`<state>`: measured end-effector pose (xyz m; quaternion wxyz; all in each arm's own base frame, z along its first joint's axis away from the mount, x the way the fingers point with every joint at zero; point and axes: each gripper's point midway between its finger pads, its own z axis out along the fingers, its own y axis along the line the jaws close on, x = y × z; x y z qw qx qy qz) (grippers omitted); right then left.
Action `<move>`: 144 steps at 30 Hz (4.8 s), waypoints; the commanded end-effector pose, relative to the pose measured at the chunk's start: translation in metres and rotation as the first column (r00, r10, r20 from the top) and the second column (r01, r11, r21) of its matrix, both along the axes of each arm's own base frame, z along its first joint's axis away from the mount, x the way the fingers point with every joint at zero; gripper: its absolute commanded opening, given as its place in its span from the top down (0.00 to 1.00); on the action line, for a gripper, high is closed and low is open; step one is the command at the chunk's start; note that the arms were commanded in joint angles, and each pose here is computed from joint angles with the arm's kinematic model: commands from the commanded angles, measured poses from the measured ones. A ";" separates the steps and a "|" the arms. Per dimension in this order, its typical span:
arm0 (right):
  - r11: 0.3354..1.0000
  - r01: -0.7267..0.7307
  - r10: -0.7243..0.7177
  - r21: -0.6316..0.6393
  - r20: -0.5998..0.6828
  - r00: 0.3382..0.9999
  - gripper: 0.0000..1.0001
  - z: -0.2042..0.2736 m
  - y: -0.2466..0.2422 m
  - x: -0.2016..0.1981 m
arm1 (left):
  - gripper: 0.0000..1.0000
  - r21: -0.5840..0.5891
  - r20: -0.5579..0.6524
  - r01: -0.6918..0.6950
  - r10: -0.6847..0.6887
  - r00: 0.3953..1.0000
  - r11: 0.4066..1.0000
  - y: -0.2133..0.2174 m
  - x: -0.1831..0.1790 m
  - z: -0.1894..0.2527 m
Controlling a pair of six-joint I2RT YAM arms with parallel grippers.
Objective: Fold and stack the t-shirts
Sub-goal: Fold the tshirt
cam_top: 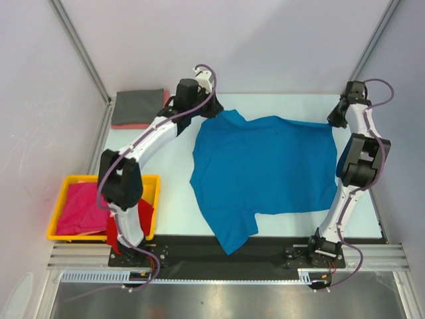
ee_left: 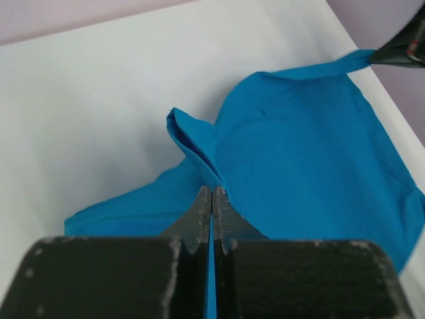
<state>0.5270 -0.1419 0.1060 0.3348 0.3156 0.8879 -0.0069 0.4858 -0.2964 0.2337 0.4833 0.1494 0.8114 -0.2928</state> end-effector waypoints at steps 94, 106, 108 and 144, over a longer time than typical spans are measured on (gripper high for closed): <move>0.993 -0.117 0.118 -0.027 0.037 0.992 0.46 -0.047 -0.041 -0.020 | 0.21 0.108 -0.527 -0.219 0.243 0.815 0.970 0.098 -0.021 -0.148; 0.993 -0.115 0.115 0.015 -0.002 0.993 0.46 -0.071 -0.044 -0.018 | 0.24 0.139 -0.619 -0.198 0.241 0.748 0.970 0.098 -0.030 -0.195; 0.990 -0.136 0.137 0.035 -0.003 0.991 0.47 -0.073 -0.040 -0.019 | 0.26 0.135 -0.630 -0.194 0.236 0.740 0.972 0.098 -0.031 -0.198; 0.967 -0.170 0.158 0.192 0.075 0.985 0.73 -0.059 0.041 0.079 | 0.74 0.354 -0.373 -0.404 0.523 0.766 0.844 0.191 0.072 -0.154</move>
